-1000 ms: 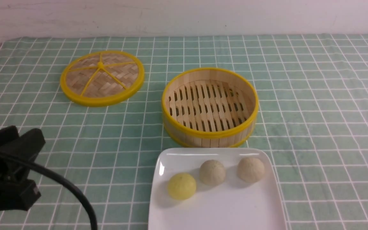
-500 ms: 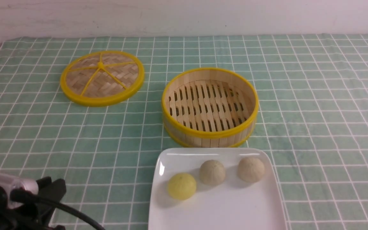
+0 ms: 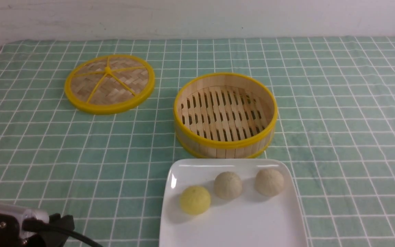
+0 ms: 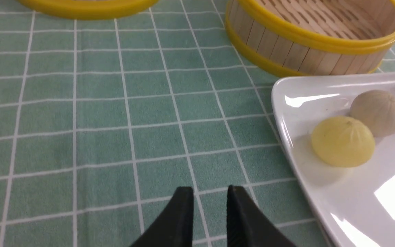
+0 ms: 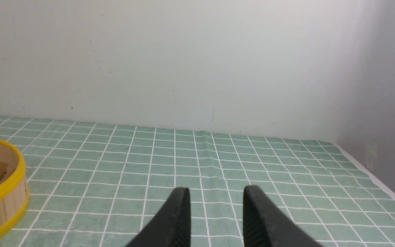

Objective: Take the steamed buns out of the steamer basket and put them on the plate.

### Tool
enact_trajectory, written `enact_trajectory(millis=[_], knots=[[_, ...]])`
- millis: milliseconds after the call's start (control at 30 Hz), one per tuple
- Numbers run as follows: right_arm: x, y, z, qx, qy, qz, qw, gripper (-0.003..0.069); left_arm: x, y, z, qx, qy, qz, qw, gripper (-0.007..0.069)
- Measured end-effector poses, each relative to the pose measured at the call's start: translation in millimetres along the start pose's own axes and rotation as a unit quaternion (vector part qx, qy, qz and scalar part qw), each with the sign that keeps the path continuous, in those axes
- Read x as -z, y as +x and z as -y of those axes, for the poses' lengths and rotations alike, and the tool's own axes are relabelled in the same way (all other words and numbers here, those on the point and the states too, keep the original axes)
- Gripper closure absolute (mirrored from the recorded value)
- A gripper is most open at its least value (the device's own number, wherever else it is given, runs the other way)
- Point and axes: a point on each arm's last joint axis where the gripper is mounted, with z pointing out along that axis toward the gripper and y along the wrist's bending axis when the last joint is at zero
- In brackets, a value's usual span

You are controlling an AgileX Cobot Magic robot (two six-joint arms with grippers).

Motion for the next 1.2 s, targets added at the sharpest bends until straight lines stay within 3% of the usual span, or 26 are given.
enact_trajectory(millis=[567,867,1200], knots=[[0.0,0.4,-0.1,-0.013,0.0,-0.002,1.0,0.0415,-0.1,4.0,-1.7,0.016,-0.009,-0.019,1.0,0.0426],[0.0,0.6,0.5,-0.11,0.003,-0.003,0.994,0.0415,-0.1,4.0,-1.7,0.016,-0.009,-0.019,1.0,0.0417],[0.0,0.6,0.5,-0.117,0.003,-0.003,0.993,0.0415,-0.1,4.1,-1.7,0.016,-0.009,-0.019,1.0,0.0408]])
